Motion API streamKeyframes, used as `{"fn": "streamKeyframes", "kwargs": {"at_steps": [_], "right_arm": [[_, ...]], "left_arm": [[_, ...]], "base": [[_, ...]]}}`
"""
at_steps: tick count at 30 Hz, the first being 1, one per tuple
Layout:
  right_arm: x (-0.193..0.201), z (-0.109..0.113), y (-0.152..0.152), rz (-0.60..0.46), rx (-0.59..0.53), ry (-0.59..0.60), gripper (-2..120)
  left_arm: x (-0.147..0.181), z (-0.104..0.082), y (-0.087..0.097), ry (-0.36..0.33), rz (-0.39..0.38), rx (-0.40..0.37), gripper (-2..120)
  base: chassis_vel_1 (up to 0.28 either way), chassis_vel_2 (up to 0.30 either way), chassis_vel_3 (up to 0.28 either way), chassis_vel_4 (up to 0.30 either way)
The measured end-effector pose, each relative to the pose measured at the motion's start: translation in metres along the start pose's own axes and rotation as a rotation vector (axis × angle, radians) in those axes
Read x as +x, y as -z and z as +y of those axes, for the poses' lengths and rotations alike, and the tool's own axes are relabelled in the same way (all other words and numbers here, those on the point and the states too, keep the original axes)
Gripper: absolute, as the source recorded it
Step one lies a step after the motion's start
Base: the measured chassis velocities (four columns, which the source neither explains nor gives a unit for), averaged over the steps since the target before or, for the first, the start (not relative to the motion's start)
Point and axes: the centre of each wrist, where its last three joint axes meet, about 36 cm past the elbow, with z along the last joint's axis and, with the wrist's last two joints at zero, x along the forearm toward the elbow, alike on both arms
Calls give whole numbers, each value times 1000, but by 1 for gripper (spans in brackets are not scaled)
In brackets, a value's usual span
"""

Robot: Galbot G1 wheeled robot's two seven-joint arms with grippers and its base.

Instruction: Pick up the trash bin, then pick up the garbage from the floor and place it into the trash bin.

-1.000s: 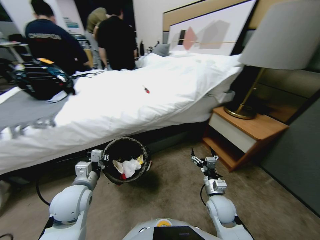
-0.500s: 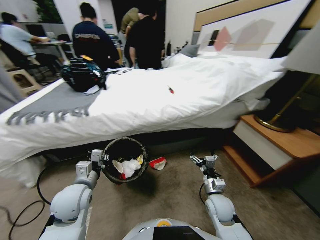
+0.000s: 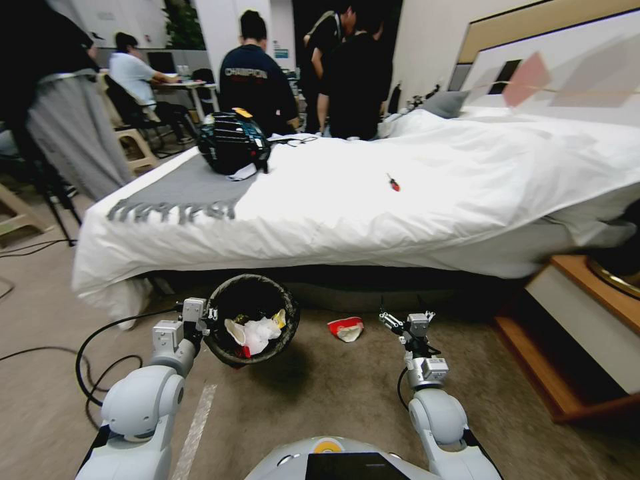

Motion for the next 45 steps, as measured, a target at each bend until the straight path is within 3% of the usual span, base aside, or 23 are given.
{"fn": "streamKeyframes", "kwargs": {"at_steps": [7,12,15,24,34,45], "right_arm": [[-10,-9,-5,48,8,14,100],[-21,-26,-17,141,31,60,100],[-30,-45,-29,232,43,111,100],[-58,-85,-51,334,123,251,100],[-116,-140,-91,504,201,470,100],[-144,-140,-131,614,238,614,100]], "left_arm": [[-1,0,-2,2,-9,1,4],[1,-2,-3,5,-8,3,4],[4,-3,-2,6,-11,1,4],[6,-4,-1,14,-13,2,4],[8,-2,0,22,-17,1,4],[9,-3,1,24,-20,4,4]], "base": [[0,0,0,0],[0,0,0,0],[0,0,0,0],[0,0,0,0],[0,0,0,0],[0,0,0,0]]}}
